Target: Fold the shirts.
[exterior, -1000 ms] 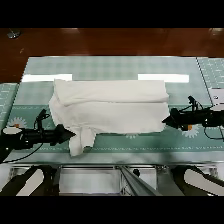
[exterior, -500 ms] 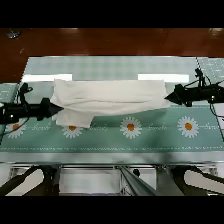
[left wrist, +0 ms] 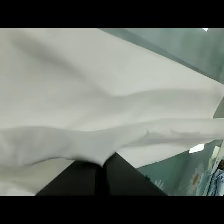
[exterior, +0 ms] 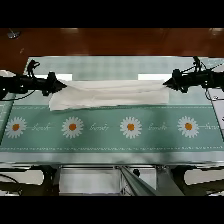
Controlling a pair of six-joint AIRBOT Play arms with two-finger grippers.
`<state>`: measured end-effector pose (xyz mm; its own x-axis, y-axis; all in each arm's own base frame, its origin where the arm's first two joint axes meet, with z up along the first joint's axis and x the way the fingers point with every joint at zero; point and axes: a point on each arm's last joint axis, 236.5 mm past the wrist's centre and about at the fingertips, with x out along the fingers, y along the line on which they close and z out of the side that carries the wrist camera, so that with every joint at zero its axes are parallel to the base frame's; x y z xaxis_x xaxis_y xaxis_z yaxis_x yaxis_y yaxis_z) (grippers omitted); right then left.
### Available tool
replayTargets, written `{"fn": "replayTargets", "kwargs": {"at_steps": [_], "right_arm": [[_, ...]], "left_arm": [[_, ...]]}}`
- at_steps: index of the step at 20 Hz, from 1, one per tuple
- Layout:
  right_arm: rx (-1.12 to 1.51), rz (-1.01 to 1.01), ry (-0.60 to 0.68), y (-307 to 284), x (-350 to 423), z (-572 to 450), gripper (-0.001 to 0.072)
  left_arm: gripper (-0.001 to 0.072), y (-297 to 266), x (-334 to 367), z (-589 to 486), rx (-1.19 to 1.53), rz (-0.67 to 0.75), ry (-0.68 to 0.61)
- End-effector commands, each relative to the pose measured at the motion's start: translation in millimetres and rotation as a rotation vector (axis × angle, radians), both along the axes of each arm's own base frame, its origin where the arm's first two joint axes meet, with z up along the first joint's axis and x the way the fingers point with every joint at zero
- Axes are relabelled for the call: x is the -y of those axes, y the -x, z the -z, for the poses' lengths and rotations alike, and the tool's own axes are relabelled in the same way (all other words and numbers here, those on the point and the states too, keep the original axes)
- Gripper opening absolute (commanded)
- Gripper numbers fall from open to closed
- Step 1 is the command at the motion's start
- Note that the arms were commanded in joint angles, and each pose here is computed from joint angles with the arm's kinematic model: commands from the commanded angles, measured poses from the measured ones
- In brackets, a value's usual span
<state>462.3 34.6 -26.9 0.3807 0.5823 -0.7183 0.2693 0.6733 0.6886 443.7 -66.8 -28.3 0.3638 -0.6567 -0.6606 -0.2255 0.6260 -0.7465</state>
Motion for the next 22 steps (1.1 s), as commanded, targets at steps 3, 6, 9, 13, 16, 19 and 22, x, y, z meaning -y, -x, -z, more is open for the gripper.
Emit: {"fn": "replayTargets", "kwargs": {"at_steps": [3,6,9,13,16,19,22], "right_arm": [[0.006,-0.005,-0.062,-9,1,5,0.0626],[-0.028,0.009,-0.055,4,35,3,0.0624],[-0.157,0.049,0.060,27,69,29,0.0624],[-0.210,0.018,0.061,27,49,52,0.0623],[-0.236,-0.013,0.054,27,30,65,0.0623],[-0.232,-0.042,0.053,21,16,68,0.0623],[-0.232,-0.105,0.057,16,-11,71,0.0614]], "left_arm": [[0.0697,3,-7,11,-0.069,0.047,0.020],[0.0696,41,-64,13,-0.244,0.029,-0.100],[0.0696,63,-114,7,-0.242,-0.035,-0.304],[0.0696,52,-106,-29,-0.002,-0.138,-0.415],[0.0696,61,-71,-53,0.122,-0.108,-0.450],[0.0696,74,-22,-60,0.165,-0.002,-0.425],[0.0696,76,32,-55,0.189,0.109,-0.384]]}}
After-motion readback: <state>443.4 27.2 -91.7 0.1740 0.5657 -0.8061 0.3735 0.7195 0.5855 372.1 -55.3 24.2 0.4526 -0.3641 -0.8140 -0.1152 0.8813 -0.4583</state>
